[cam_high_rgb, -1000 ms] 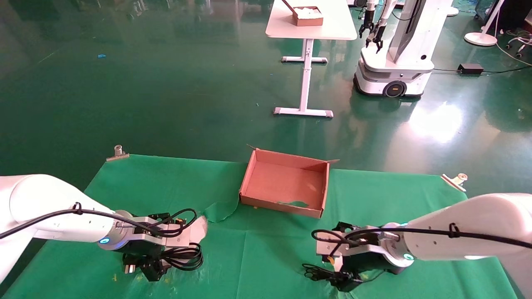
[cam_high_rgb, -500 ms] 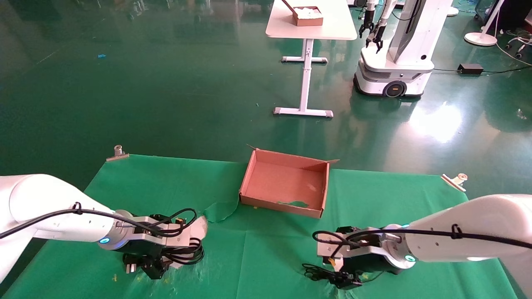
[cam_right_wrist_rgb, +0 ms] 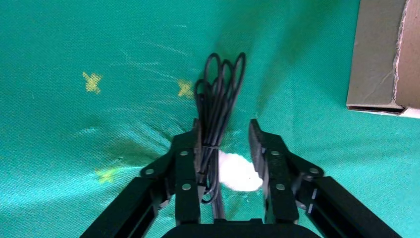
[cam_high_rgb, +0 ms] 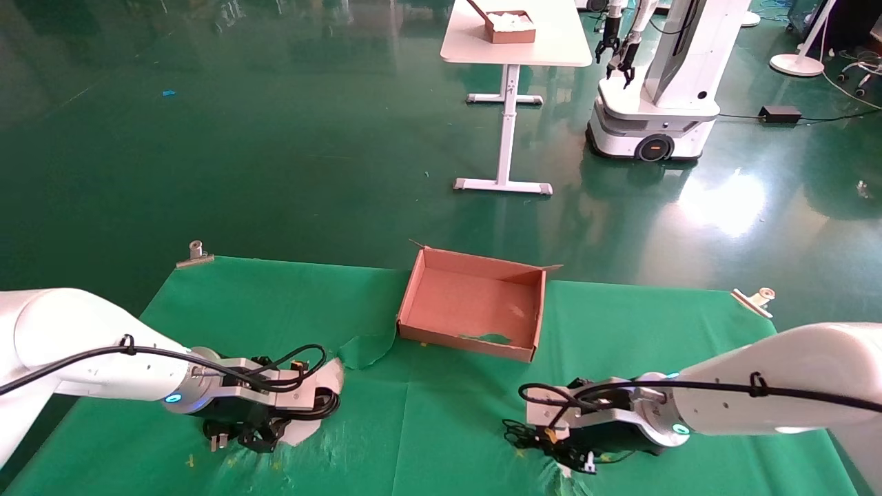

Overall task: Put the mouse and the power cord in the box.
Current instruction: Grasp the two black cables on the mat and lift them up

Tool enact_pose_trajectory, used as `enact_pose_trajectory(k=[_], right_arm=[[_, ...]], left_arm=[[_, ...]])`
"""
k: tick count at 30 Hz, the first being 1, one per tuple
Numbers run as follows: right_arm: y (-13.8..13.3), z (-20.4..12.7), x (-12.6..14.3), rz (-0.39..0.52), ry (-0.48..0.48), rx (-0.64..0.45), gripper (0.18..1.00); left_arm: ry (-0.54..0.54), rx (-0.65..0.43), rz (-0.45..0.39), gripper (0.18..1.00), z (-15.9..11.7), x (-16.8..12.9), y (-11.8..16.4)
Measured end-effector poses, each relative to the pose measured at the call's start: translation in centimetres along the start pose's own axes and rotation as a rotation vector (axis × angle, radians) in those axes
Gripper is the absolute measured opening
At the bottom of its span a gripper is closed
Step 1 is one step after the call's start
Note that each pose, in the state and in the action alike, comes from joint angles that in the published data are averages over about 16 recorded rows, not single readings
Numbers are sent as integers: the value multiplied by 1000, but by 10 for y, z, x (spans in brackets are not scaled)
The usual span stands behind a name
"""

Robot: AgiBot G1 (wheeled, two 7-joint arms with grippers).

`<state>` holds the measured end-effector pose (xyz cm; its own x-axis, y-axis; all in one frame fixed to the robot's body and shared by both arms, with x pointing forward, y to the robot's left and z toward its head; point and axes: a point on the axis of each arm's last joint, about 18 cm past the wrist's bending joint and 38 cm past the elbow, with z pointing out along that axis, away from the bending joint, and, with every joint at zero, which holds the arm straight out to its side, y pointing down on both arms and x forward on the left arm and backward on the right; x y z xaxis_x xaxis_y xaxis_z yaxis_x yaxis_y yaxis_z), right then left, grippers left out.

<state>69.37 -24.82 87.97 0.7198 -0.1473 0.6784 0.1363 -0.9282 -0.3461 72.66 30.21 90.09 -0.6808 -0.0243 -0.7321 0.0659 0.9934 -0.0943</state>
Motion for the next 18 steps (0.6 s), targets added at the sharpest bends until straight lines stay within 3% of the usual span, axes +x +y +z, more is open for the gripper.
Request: enact_pose_trajectory(k=[6,18], right_arm=[[0,0,0,0,-1,0,402],[2,-3,3,5,7,-1,241]], left_arm=[[-1,1,0,357,0,0,0],[-1,10,21,278,-4,-3,-4]])
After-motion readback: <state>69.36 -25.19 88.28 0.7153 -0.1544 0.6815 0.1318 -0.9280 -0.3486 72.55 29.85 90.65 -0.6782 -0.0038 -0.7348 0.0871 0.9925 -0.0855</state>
